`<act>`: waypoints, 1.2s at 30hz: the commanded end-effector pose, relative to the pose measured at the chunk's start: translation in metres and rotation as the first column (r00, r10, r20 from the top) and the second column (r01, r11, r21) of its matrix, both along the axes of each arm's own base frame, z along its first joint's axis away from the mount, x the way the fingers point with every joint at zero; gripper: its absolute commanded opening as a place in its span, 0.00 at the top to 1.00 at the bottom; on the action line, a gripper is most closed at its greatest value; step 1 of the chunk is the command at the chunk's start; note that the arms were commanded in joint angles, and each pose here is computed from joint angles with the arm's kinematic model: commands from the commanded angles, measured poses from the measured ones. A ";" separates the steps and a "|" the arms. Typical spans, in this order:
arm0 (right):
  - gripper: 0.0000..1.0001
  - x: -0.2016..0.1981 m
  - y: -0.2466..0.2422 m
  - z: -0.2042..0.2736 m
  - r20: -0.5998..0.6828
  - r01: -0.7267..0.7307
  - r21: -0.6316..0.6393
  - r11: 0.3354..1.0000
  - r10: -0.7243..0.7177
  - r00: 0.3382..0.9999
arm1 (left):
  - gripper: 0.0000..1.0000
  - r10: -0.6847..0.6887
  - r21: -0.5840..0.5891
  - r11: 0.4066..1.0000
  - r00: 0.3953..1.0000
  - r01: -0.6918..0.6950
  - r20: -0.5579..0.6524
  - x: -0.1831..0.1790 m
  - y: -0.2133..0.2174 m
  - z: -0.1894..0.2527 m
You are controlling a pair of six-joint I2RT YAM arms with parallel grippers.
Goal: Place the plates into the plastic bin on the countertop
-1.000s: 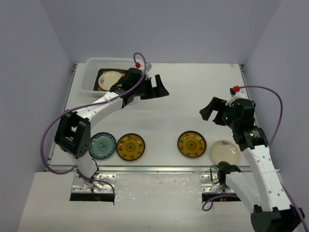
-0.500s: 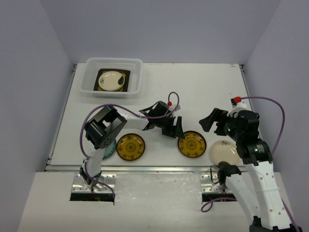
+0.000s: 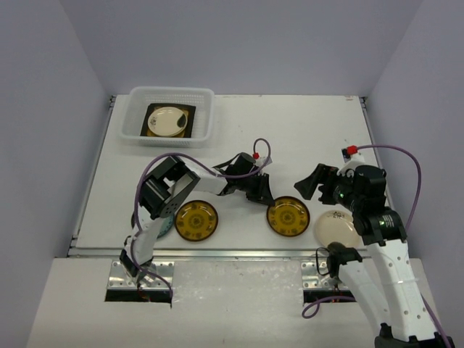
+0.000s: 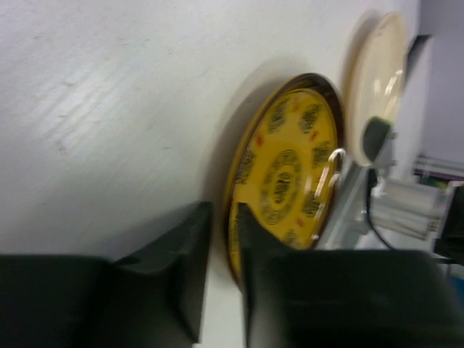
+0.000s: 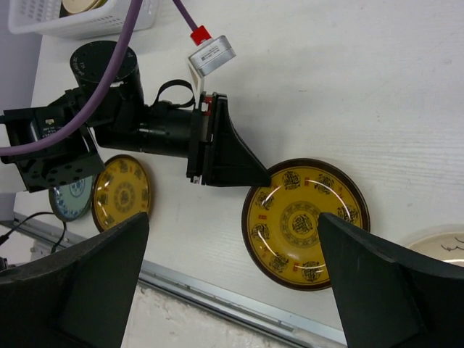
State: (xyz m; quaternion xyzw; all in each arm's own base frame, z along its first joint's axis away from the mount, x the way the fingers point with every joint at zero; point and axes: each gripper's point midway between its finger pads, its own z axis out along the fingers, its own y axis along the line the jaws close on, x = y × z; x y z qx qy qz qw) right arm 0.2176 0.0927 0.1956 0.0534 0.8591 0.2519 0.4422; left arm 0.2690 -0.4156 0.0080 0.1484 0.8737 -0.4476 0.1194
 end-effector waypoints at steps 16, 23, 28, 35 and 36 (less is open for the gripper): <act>0.01 0.007 -0.006 0.000 0.042 0.019 -0.034 0.999 -0.018 0.999 | 1.00 0.667 0.015 0.695 0.652 -0.719 0.361 0.176 0.222 0.171; 0.01 0.008 -0.009 0.007 0.069 0.022 -0.050 0.998 -0.019 0.997 | 1.00 0.959 -0.090 0.224 0.203 -0.970 0.200 0.237 0.400 0.193; 0.01 0.007 -0.010 0.015 0.087 0.025 -0.057 0.998 -0.020 0.996 | 1.00 0.980 -0.062 0.128 0.117 -0.990 0.159 0.273 0.445 0.183; 0.01 0.005 -0.008 0.021 0.110 0.002 -0.063 0.998 0.005 0.994 | 0.80 0.984 -0.028 0.090 0.084 -0.996 0.158 0.310 0.473 0.172; 0.01 0.005 -0.008 0.020 0.110 -0.001 -0.062 0.998 0.008 0.994 | 0.69 0.984 -0.009 0.089 0.087 -0.996 0.158 0.312 0.474 0.169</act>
